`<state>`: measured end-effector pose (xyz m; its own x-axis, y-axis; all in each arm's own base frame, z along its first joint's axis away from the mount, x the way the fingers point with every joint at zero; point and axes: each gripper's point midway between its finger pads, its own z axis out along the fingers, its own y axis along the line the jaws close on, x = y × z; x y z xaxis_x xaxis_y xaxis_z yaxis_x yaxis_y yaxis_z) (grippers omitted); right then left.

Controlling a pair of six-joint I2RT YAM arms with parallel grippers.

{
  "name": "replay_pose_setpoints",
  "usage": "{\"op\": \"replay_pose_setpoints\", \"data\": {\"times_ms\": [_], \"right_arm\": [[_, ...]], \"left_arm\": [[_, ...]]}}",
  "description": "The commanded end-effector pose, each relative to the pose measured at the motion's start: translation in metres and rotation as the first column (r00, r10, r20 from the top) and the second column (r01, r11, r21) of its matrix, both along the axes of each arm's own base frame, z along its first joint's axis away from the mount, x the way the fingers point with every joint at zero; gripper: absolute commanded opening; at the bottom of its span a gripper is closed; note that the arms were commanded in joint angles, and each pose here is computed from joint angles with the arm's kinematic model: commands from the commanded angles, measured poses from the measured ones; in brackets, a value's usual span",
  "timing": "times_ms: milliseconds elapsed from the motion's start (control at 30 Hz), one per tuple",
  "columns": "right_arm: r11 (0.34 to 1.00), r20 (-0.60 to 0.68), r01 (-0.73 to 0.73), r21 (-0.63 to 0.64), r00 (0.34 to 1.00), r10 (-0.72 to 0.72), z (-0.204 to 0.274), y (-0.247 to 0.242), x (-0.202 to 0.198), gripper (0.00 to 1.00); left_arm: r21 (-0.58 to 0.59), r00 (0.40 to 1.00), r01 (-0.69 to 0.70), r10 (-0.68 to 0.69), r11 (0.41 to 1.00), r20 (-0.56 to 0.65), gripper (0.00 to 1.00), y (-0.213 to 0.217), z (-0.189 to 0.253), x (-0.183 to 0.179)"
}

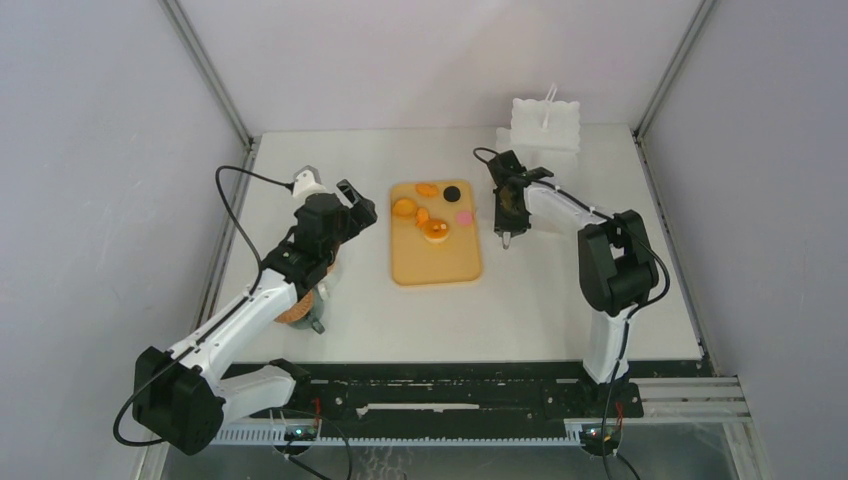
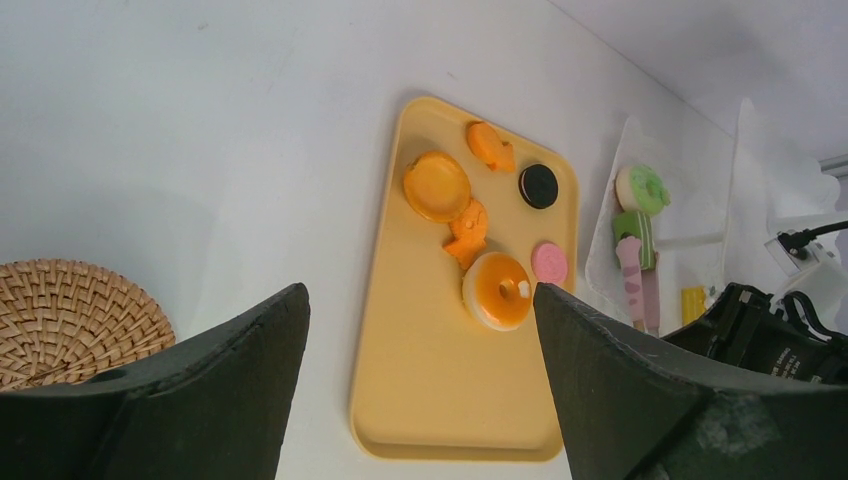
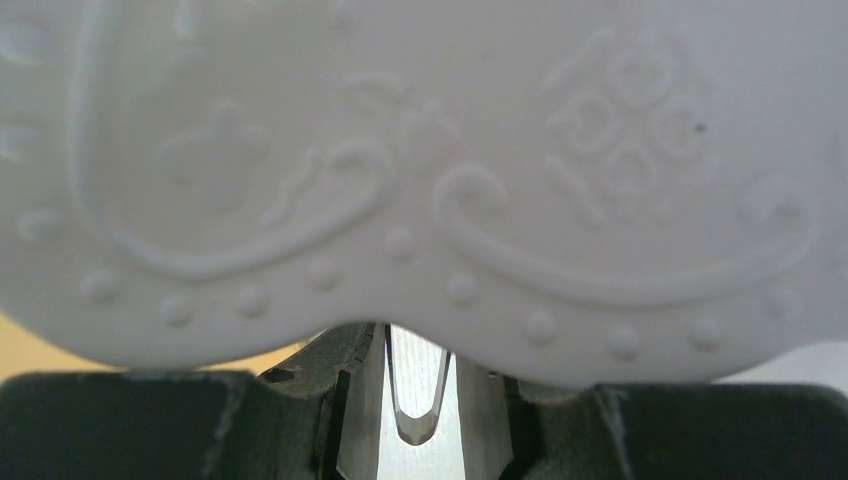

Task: Serve the afternoon tea
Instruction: Place the desert on the desert table.

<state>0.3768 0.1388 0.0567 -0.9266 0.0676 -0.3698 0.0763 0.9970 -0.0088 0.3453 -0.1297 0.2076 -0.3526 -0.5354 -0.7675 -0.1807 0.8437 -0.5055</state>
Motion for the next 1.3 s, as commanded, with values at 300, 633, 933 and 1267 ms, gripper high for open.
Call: {"op": "replay_pose_setpoints", "data": {"times_ms": [300,633,933,1267], "right_arm": [[0.998,0.061,0.051,0.031,0.997,-0.053,0.005,0.008,0.028,0.0],[0.999,0.05,0.026,0.031,0.998,-0.027,0.006,0.017,0.009,0.01],[0.999,0.047,0.01,0.04,0.999,-0.012,0.009,0.027,-0.001,0.01],[0.999,0.053,0.004,0.033,0.999,-0.005,0.015,0.033,-0.007,0.01]], "left_arm": [[-0.023,0.995,0.003,-0.001,1.0,0.096,0.87,-0.002,0.044,0.011],[-0.036,0.995,0.014,-0.01,0.999,0.099,0.87,-0.005,0.045,0.012],[-0.046,0.995,0.02,-0.015,0.999,0.098,0.87,-0.006,0.043,0.008],[-0.056,0.995,0.022,-0.016,0.998,0.103,0.87,-0.006,0.043,0.005]]}}
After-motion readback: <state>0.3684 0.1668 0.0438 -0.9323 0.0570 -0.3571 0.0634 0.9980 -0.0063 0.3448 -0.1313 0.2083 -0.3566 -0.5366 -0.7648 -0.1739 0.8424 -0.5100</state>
